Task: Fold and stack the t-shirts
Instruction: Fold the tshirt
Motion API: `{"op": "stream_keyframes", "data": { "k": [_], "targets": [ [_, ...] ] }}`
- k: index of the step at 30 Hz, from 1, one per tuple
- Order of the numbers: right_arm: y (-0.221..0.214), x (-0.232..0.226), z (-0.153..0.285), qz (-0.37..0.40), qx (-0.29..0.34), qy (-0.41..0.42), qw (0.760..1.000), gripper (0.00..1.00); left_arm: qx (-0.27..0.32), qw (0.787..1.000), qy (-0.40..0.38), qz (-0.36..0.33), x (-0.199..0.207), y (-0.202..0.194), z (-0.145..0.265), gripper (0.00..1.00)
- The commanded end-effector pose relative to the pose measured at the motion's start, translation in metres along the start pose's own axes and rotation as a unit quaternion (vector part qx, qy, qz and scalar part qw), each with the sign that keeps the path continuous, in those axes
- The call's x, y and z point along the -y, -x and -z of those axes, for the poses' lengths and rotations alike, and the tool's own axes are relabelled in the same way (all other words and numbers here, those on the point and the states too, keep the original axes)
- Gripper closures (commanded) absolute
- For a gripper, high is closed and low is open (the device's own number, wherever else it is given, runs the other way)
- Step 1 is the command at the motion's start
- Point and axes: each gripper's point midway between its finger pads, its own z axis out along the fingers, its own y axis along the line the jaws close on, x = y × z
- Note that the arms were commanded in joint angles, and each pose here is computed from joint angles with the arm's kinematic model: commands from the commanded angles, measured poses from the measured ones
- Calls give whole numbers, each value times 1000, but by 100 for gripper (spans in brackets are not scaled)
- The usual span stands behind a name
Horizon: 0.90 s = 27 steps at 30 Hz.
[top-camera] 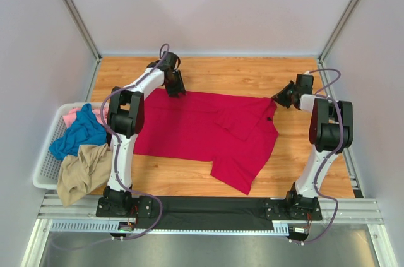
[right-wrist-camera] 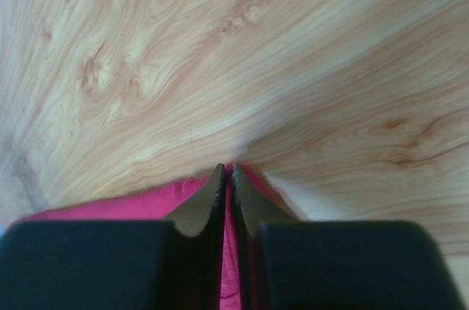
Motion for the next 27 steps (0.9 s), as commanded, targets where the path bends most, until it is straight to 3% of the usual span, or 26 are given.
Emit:
{"op": "stream_keyframes", "data": {
  "k": [1, 3, 8, 16, 17, 18, 21, 27],
  "targets": [
    [5, 11, -1, 16, -8, -46, 999, 95, -12, 1000, -10, 14, 0, -4, 3, 57],
    [11, 13, -1, 27, -4, -57, 998, 100, -2, 999, -48, 9, 18, 3, 16, 55],
    [39, 3, -4, 54, 17, -73, 996, 100, 38, 996, -86, -14, 44, 33, 58, 46],
    [68, -19, -19, 81, 13, -57, 995, 99, 90, 993, 7, -73, 18, 60, 97, 45],
    [61, -19, -16, 75, -6, -64, 995, 97, 84, 993, 12, -85, 15, 55, 102, 45],
    [64, -28, -9, 76, -1, -66, 995, 87, 88, 992, 26, -87, 9, 56, 103, 46],
    [63, -30, 15, 64, 11, -98, 993, 70, 80, 992, 33, -93, 1, 45, 111, 46],
    [21, -12, 44, 54, -16, -111, 992, 61, 46, 995, -2, -93, -4, 1, 128, 46]
  ]
}}
